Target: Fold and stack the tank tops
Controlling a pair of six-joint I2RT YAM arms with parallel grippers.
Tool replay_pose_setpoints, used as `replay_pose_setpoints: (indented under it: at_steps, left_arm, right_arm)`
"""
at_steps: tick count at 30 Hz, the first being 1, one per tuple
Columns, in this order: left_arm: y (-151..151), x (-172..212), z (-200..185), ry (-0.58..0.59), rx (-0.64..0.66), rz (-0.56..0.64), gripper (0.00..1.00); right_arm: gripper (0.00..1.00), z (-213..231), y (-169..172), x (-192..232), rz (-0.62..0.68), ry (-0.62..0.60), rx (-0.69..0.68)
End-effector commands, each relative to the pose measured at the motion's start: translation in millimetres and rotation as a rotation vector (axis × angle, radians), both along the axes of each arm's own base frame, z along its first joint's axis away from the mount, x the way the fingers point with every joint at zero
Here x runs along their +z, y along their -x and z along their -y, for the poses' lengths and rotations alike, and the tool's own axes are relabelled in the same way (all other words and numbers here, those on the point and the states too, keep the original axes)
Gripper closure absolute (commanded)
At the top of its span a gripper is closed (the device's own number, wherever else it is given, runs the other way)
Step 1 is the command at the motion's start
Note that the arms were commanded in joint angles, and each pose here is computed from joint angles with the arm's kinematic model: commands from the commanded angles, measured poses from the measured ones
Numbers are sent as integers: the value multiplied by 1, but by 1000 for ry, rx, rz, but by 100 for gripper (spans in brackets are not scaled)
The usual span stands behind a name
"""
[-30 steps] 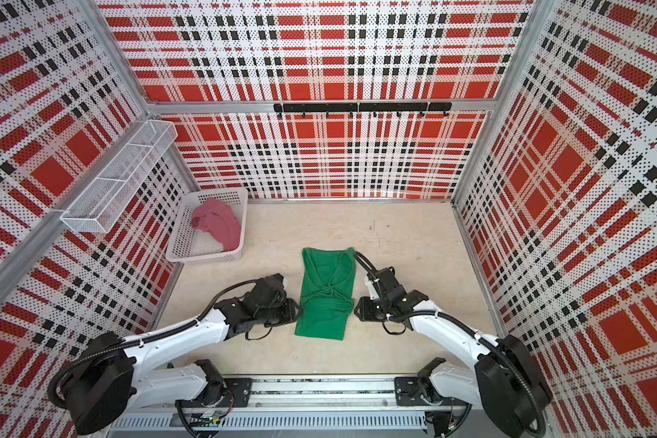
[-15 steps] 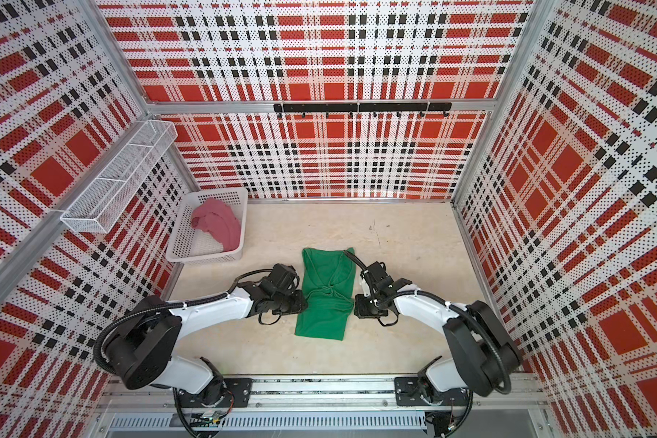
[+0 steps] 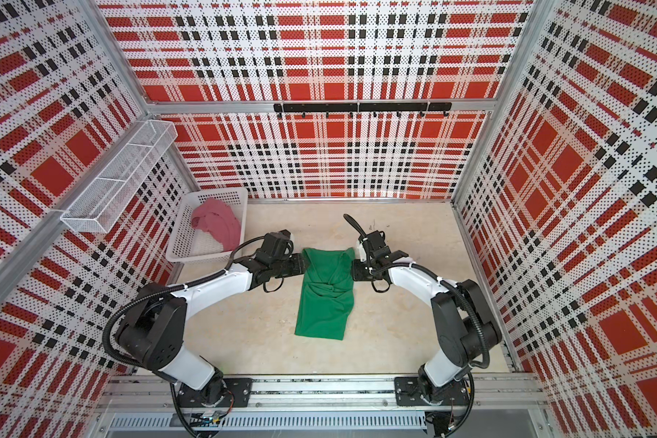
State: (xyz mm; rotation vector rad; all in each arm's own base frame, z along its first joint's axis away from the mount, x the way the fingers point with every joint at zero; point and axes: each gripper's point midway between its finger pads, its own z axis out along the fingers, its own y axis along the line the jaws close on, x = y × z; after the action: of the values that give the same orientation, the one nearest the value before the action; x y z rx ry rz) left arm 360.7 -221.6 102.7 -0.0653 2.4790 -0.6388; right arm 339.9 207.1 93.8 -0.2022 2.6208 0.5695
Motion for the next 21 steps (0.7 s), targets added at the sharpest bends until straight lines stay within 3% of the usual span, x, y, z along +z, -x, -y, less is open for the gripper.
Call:
replay_pose_setpoints:
  at_steps: [1,8,17,21]
  left_arm:
    - [20,0,-1,-5,-60,19,58]
    - [58,-23,12,54,-140,-23,50]
    - [54,-39,21,71,-150,-35,49]
    - [51,-48,25,66,-155,-52,52]
  right_arm:
    - [69,-7,24,10,-6,-42,108]
    - [53,-11,69,-20,-117,-134,180]
    - [53,-22,71,-41,-152,-219,170]
    - [58,-28,65,-47,-159,-244,163]
